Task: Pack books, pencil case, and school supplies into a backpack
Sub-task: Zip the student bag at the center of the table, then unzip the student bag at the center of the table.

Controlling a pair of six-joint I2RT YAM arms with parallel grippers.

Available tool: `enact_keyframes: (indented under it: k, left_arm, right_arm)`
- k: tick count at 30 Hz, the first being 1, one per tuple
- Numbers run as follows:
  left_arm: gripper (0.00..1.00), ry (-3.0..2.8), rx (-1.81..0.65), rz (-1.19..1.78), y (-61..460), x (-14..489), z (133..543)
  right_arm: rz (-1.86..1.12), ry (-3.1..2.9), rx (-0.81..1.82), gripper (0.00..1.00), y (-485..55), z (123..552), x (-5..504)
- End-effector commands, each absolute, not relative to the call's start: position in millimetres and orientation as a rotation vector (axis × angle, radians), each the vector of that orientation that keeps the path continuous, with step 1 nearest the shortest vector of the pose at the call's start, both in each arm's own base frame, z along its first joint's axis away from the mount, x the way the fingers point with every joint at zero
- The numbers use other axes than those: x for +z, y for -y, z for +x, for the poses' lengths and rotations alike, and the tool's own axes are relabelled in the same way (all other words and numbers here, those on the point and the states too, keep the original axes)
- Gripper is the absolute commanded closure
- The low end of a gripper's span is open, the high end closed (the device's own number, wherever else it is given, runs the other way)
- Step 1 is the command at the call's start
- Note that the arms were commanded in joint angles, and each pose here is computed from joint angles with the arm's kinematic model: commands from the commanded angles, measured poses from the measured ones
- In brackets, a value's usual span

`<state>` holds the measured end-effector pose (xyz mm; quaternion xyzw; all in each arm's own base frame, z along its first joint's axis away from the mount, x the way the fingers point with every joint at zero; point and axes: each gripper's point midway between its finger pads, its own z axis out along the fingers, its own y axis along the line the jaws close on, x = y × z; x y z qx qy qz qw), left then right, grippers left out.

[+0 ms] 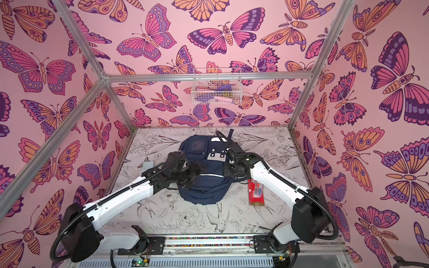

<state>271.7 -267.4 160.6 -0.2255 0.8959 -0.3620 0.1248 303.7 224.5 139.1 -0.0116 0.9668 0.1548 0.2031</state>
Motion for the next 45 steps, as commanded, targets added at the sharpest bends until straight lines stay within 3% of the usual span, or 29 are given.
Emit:
enact_keyframes:
  k: [1,10,17,23,28,34,37,42,45]
  left_arm:
    - [0.06,-2.648,-1.036,-0.673,269.1,145.0,272.1]
    - [0.12,-2.636,-1.133,-0.765,278.7,113.7,277.1]
    - [0.1,-2.665,-1.146,-0.802,282.2,102.0,274.1]
    - [0.11,-2.643,-1.163,-0.834,283.8,99.7,279.7]
    - [0.33,-2.613,-1.195,-0.866,285.8,104.7,299.1]
    - [0.79,-2.576,-1.209,-0.858,280.9,116.0,316.1]
    - [1.0,-2.581,-1.207,-0.851,277.4,118.9,315.7]
    - [1.0,-2.584,-1.21,-0.826,271.6,130.2,307.4]
    - [1.0,-2.566,-1.233,-0.811,269.0,142.2,304.7]
  right_arm:
    - [0.079,-2.747,0.506,0.41,-247.5,306.5,109.2]
    - [0.286,-2.792,0.623,0.52,-262.3,306.0,72.2]
    - [0.327,-2.731,0.743,0.89,-274.0,310.8,102.9]
    - [0.356,-2.647,0.922,0.97,-289.3,315.9,142.9]
    - [0.366,-2.606,1.005,0.98,-290.7,309.2,162.8]
    - [0.342,-2.633,0.969,0.98,-279.7,295.5,156.2]
    - [0.275,-2.652,0.883,0.91,-271.0,294.3,154.6]
    - [0.204,-2.616,0.621,0.44,-222.7,311.7,166.3]
    - [0.206,-2.559,0.573,0.34,-195.0,332.2,166.5]
